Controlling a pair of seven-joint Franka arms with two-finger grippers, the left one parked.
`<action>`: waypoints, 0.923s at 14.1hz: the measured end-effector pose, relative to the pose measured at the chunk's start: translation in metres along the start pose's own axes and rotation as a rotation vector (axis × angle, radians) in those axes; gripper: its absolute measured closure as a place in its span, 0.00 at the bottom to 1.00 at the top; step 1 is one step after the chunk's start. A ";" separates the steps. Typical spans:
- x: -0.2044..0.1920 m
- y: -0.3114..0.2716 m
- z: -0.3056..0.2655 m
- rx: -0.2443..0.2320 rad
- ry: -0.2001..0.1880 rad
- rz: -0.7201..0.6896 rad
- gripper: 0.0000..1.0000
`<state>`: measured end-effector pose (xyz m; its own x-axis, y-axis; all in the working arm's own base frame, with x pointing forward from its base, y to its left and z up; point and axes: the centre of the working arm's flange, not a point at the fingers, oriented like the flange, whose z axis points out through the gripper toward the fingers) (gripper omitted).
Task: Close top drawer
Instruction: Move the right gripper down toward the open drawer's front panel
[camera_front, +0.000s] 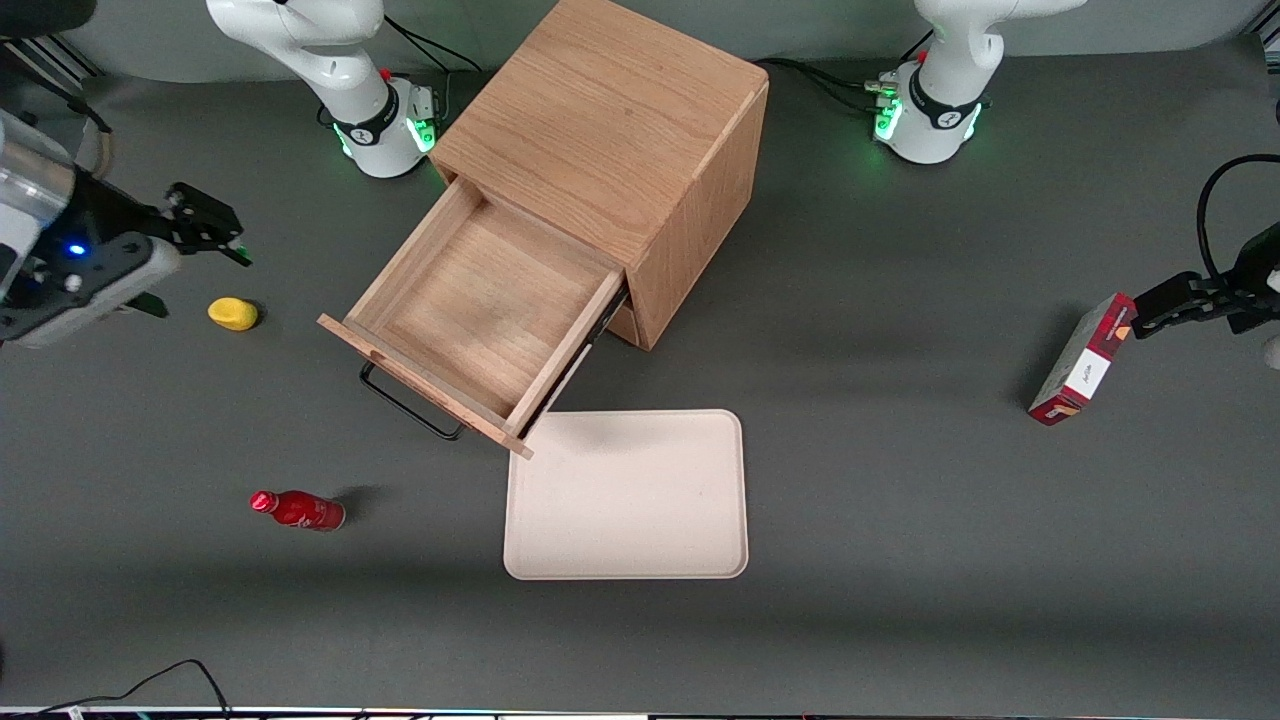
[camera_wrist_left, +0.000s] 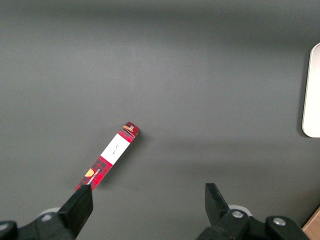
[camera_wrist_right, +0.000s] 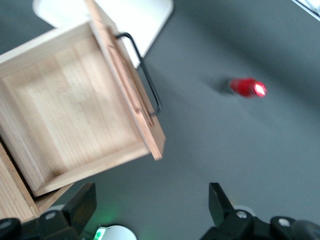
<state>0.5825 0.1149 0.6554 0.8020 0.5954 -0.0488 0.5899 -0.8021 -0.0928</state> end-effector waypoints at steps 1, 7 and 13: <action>0.014 -0.006 0.004 0.008 0.006 -0.062 0.00; 0.042 0.000 0.013 0.023 0.029 -0.215 0.00; 0.060 0.017 0.051 0.060 -0.003 -0.210 0.00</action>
<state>0.6362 0.1393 0.6002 0.6619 0.7492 -0.0256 0.7370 -0.6566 -0.1602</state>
